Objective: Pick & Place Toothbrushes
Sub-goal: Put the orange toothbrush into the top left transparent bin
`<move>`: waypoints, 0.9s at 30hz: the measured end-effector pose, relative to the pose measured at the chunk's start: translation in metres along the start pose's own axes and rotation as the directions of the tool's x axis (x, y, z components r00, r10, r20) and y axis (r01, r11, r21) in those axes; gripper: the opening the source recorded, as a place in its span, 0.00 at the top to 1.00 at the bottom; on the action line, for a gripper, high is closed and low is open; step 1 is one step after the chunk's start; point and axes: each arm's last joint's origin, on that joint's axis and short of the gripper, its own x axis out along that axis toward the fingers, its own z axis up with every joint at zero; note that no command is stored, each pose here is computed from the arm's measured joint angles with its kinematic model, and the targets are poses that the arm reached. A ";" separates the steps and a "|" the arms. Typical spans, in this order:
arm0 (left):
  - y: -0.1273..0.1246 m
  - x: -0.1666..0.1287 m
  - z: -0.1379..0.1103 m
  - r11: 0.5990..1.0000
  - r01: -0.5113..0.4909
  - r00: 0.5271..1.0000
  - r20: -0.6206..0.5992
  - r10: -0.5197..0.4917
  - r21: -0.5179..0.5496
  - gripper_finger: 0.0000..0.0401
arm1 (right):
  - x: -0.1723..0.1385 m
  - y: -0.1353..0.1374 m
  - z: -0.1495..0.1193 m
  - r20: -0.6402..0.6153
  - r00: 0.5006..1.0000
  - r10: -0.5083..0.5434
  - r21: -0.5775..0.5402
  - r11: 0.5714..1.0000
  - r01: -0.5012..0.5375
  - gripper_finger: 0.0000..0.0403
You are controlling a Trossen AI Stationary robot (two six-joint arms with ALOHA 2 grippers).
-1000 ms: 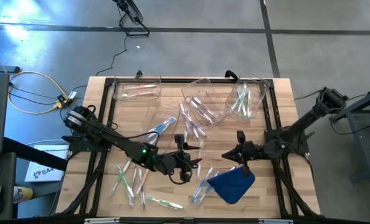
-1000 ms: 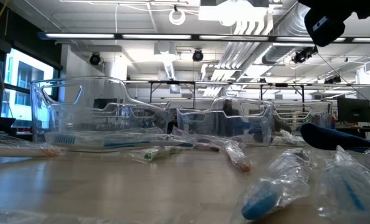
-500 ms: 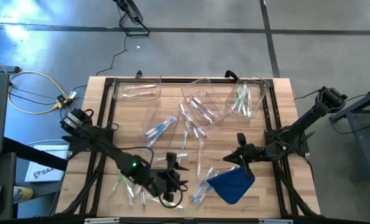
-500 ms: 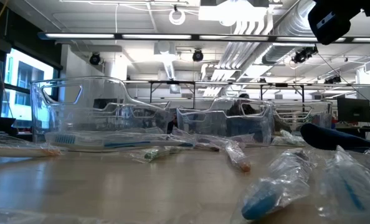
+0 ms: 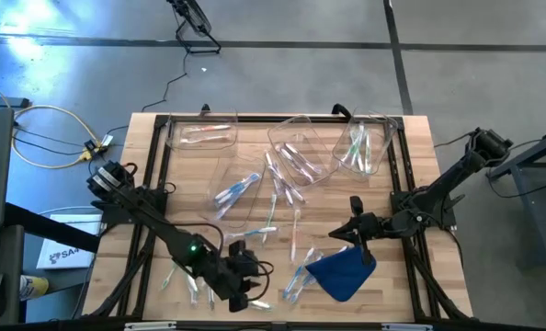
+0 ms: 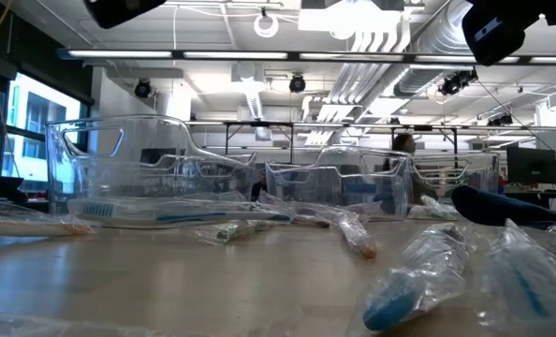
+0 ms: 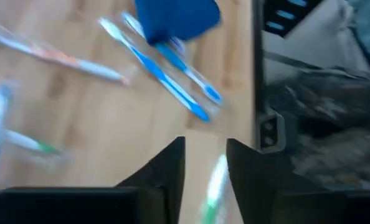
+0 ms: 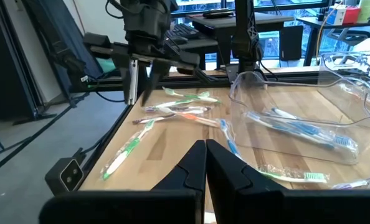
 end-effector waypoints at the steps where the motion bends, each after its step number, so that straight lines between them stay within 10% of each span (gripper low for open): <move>1: -0.001 0.000 0.000 1.000 0.014 1.000 -0.012 -0.014 -0.017 0.75 | 0.000 0.000 0.000 0.000 1.000 0.000 -0.008 1.000 0.000 0.99; 11: -0.004 -0.003 -0.009 0.993 0.019 0.997 -0.076 -0.028 -0.113 0.94 | 0.000 0.000 -0.001 -0.006 1.000 -0.001 -0.020 1.000 0.001 0.99; 27: 0.011 -0.021 -0.053 0.851 -0.368 0.849 -0.509 0.143 -0.376 0.99 | 0.000 -0.001 -0.003 -0.032 0.999 -0.006 -0.033 0.999 0.005 0.99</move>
